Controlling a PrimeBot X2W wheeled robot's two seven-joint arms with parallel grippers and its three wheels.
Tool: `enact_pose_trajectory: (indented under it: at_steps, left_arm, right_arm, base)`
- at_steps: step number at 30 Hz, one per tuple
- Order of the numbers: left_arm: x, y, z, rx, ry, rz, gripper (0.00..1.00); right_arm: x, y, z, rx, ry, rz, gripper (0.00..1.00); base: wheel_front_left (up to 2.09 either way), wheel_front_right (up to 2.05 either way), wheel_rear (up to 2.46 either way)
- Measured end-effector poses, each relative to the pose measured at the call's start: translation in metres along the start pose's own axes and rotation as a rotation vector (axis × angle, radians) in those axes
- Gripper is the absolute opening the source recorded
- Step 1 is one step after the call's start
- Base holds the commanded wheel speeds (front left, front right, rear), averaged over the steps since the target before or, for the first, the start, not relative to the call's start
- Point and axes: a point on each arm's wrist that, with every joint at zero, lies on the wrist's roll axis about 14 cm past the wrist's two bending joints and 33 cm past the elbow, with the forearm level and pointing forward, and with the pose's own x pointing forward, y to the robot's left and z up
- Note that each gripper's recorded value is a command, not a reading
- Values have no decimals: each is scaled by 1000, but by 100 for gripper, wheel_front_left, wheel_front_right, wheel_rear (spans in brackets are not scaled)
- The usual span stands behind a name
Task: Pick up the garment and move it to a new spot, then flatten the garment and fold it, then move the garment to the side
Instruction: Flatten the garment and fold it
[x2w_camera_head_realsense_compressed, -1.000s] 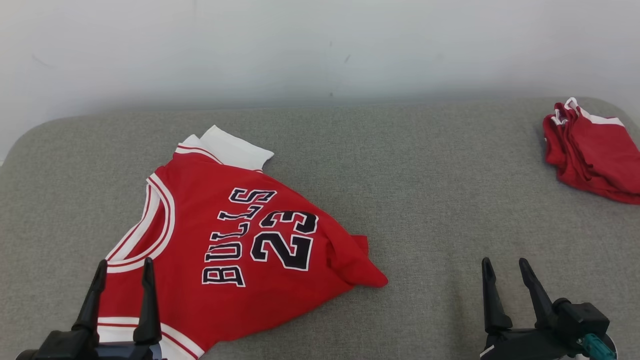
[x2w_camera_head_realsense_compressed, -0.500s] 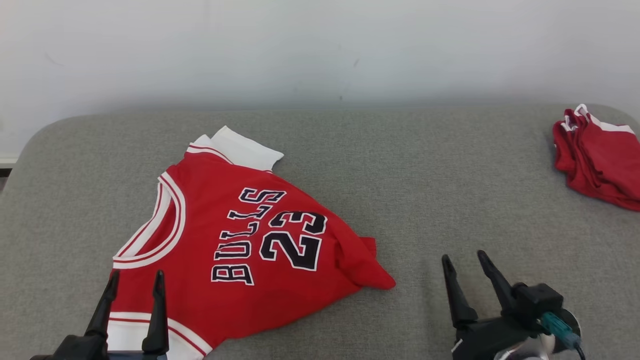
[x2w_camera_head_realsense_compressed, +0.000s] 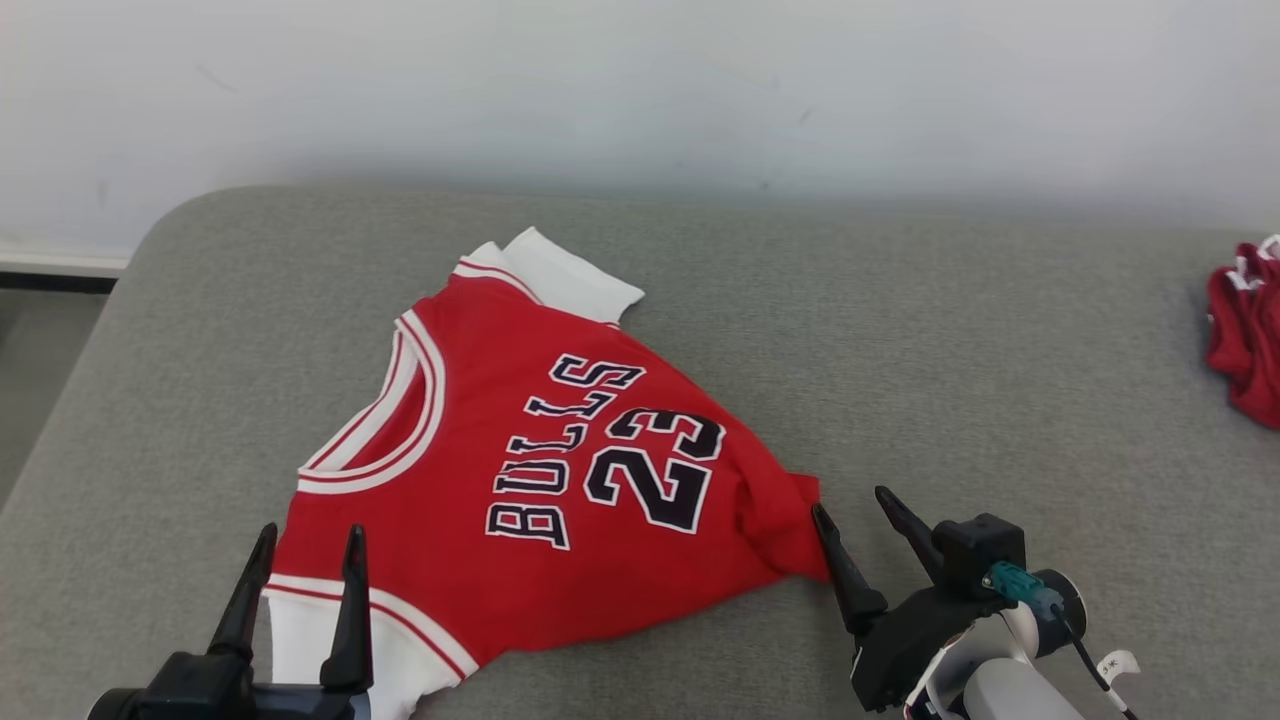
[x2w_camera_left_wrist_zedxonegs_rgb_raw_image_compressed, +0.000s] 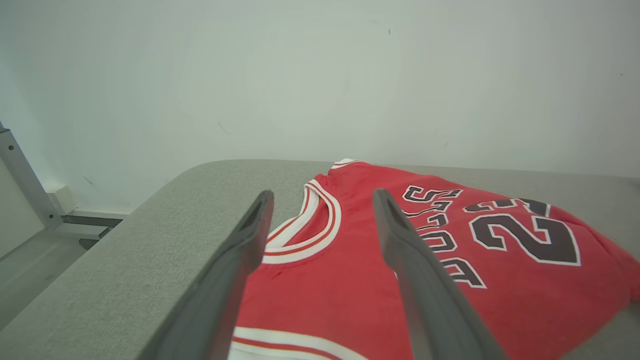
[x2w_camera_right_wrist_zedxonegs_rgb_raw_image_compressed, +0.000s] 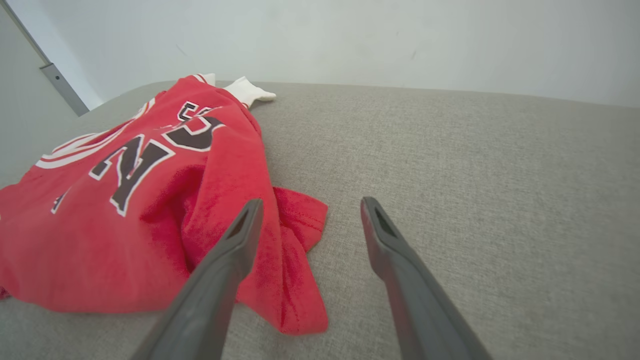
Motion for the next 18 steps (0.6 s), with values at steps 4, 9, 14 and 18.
enact_pose_trajectory:
  at_steps: [4,9,14,18]
  left_arm:
    - [-4,6,3,-5,-8,23,100]
    - [-10,10,2,-7,-5,46,100]
    - [-12,12,1,-7,0,52,100]
    - [-13,12,-1,-6,4,49,100]
  right_arm:
    - [5,12,-14,16,37,38,100]
    - [5,23,-40,26,125,70,64]
    - [8,17,-34,39,109,55,0]
    - [9,-3,-8,20,23,17,0]
  base:
    - [0,0,0]
    - [0,0,0]
    - [0,0,0]
    - [0,0,0]
